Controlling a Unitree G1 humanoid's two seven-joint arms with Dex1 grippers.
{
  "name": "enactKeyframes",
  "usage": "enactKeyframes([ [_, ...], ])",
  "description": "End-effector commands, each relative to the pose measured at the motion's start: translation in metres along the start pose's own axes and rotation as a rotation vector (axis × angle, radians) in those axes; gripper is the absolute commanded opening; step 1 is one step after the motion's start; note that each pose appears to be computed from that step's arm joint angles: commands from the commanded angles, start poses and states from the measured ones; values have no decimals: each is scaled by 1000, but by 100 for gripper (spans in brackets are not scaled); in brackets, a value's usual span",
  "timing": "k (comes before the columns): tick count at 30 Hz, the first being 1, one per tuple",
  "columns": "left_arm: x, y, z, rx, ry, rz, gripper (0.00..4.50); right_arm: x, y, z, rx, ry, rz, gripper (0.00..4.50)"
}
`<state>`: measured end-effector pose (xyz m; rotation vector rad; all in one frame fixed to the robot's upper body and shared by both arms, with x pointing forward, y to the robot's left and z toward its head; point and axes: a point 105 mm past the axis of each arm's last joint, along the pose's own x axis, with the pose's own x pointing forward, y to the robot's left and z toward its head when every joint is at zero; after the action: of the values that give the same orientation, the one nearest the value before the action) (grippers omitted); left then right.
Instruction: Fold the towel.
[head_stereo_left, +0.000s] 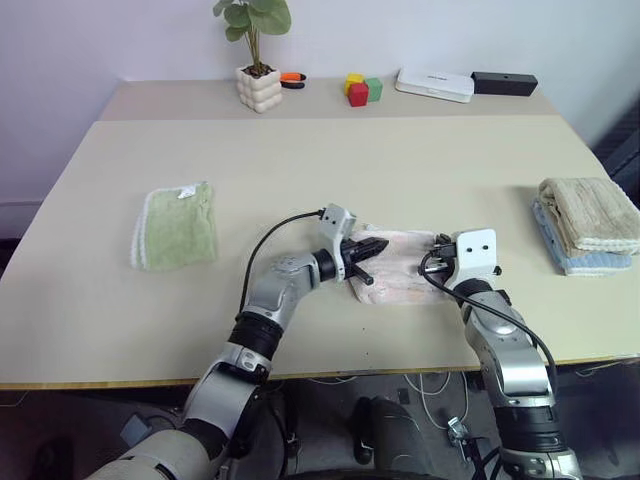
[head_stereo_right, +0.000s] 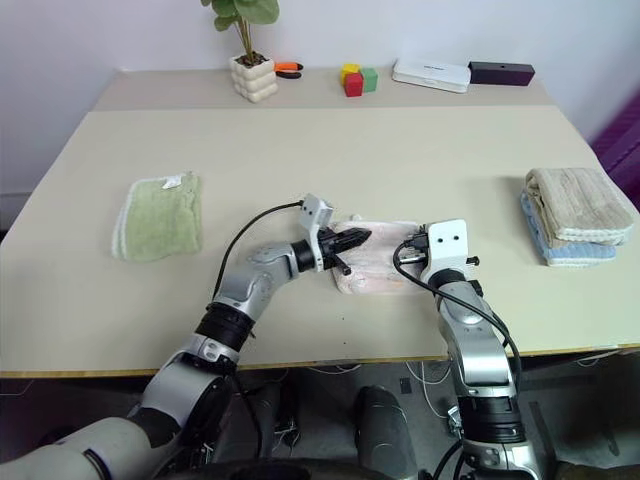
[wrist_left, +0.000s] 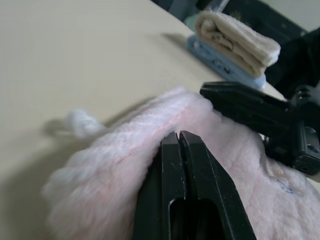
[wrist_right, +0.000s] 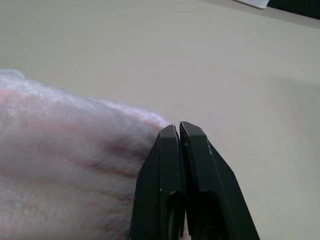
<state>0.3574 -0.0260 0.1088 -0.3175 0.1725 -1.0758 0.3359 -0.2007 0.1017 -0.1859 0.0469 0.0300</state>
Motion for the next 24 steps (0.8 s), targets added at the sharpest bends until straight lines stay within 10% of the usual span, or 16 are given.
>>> enactKeyframes([
  [1,-10,-17,38,-68,-124,-118,55,2,-6,21,35,-72,25,60],
  [9,-43,-9,68,-29,-125,-115,443,3,-27,60,-43,-174,105,442],
  [24,-89,-4,33,-519,82,-46,448,-59,-14,105,-61,-272,661,447],
])
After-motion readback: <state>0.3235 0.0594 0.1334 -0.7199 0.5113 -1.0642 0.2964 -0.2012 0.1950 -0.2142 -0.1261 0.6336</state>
